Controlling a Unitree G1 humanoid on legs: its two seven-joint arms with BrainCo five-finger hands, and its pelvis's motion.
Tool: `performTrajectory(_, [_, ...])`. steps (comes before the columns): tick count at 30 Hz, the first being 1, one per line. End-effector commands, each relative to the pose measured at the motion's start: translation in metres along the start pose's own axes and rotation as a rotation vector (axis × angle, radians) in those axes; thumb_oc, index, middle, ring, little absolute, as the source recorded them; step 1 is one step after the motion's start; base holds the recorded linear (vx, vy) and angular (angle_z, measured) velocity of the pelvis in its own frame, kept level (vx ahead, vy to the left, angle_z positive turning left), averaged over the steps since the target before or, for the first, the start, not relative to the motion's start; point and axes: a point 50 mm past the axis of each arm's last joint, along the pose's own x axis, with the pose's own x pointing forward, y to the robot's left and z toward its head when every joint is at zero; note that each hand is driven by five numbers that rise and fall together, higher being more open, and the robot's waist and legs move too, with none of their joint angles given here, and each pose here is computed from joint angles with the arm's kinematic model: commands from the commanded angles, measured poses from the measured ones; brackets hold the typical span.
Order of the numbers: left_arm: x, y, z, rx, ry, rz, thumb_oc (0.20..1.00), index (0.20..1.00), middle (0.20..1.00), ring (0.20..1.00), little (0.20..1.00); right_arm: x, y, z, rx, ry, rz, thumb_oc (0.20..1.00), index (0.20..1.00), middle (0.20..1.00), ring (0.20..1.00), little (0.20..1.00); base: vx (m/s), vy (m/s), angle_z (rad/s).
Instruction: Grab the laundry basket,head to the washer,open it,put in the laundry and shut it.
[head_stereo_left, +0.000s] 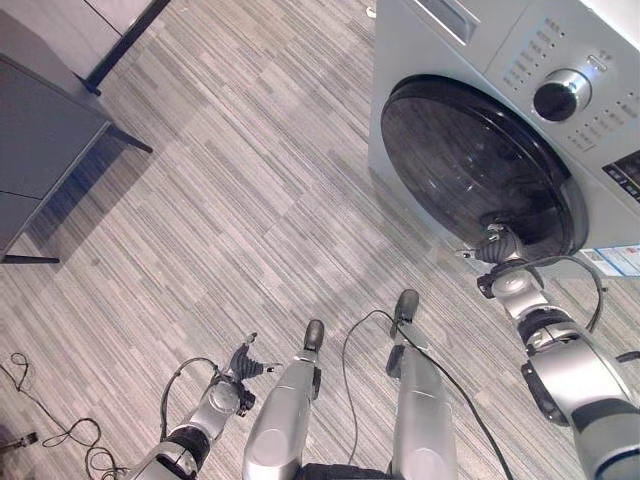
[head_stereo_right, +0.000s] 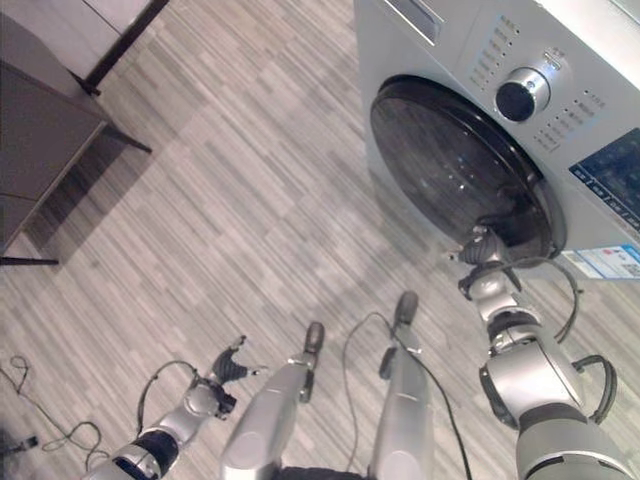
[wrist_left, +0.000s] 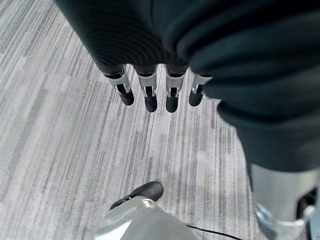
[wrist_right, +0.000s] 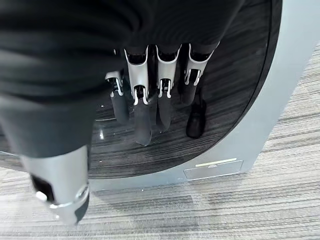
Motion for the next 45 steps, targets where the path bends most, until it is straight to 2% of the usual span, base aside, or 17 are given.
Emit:
performTrajectory(1, [-0.017,-0.005,-0.031,0.003,0.064,-0.012,1.0,1.0,1.0,1.0,1.0,0.012,-0.153,0.016,-0.045,-0.062,-0.571,1.0,1.0,1.0,1.0,1.0,-0.01,-0.012,-0.14])
performTrajectory(3, [-0.018,-0.007,-0.031,0.005,0.065,-0.017,1.0,1.0,1.0,1.0,1.0,0.011,-0.157,0.016,-0.014,-0.07,-0.578,1.0,1.0,1.0,1.0,1.0,0.01,-0.024,-0.23])
performTrajectory(4, [-0.016,-0.008,-0.032,0.009,0.086,-0.028,1.0,1.0,1.0,1.0,1.0,0.014,-0.142,0.013,-0.013,-0.063,-0.48,1.0,1.0,1.0,1.0,1.0,0.02,-0.027,-0.14])
performTrajectory(5, [-0.016,-0.008,-0.032,0.009,0.086,-0.027,1.0,1.0,1.0,1.0,1.0,0.014,-0.142,0.013,-0.013,-0.064,-0.479,1.0,1.0,1.0,1.0,1.0,0.04,-0.066,-0.07])
performTrajectory(7, [-0.016,-0.009,-0.037,-0.018,0.125,-0.02,1.0,1.0,1.0,1.0,1.0,0.015,-0.1,0.009,-0.016,-0.062,-0.307,1.0,1.0,1.0,1.0,1.0,0.03,-0.046,-0.04])
performTrajectory(8, [-0.02,-0.017,-0.043,-0.039,0.157,-0.034,1.0,1.0,1.0,1.0,1.0,0.005,-0.049,-0.017,0.016,0.007,-0.151,1.0,1.0,1.0,1.0,1.0,0.07,0.027,-0.01])
performTrajectory(9, [-0.021,-0.021,-0.045,-0.044,0.175,-0.044,1.0,1.0,1.0,1.0,1.0,-0.001,-0.029,-0.026,0.039,0.037,-0.112,1.0,1.0,1.0,1.0,1.0,0.06,0.082,0.1])
performTrajectory(14, [-0.029,-0.026,-0.062,-0.046,0.245,-0.055,1.0,1.0,1.0,1.0,1.0,-0.036,0.037,-0.07,0.121,0.16,0.072,1.0,1.0,1.0,1.0,1.0,0.01,0.162,-0.13])
performTrajectory(17, [-0.035,-0.028,-0.071,-0.043,0.276,-0.07,1.0,1.0,1.0,1.0,1.0,-0.052,0.056,-0.084,0.164,0.199,0.138,1.0,1.0,1.0,1.0,1.0,-0.03,0.169,-0.37])
performTrajectory(18, [-0.042,-0.028,-0.083,-0.02,0.312,-0.079,1.0,1.0,1.0,1.0,1.0,-0.068,0.07,-0.1,0.191,0.241,0.192,1.0,1.0,1.0,1.0,1.0,-0.03,0.111,-0.48])
performTrajectory(23, [-0.056,-0.03,-0.104,-0.012,0.389,-0.139,1.0,1.0,1.0,1.0,1.0,-0.1,0.088,-0.132,0.257,0.347,0.297,1.0,1.0,1.0,1.0,1.0,-0.09,0.189,-0.24])
performTrajectory(24, [-0.057,-0.029,-0.105,0.011,0.382,-0.175,1.0,1.0,1.0,1.0,1.0,-0.115,0.09,-0.153,0.222,0.404,0.392,1.0,1.0,1.0,1.0,1.0,-0.15,0.156,-0.37])
performTrajectory(26, [-0.055,-0.024,-0.104,0.08,0.363,-0.2,1.0,1.0,1.0,1.0,1.0,-0.136,0.088,-0.185,0.139,0.543,0.423,1.0,1.0,1.0,1.0,1.0,-0.23,0.173,-0.22])
performTrajectory(37, [-0.071,-0.018,-0.125,0.14,0.423,-0.23,1.0,1.0,1.0,1.0,1.0,-0.166,0.091,-0.212,0.13,0.667,0.45,1.0,1.0,1.0,1.0,1.0,-0.17,0.026,-0.38])
performTrajectory(45, [-0.079,-0.008,-0.138,0.037,0.506,-0.147,1.0,1.0,1.0,1.0,1.0,-0.178,0.099,-0.215,0.07,0.661,0.501,1.0,1.0,1.0,1.0,1.0,-0.11,-0.166,-0.61])
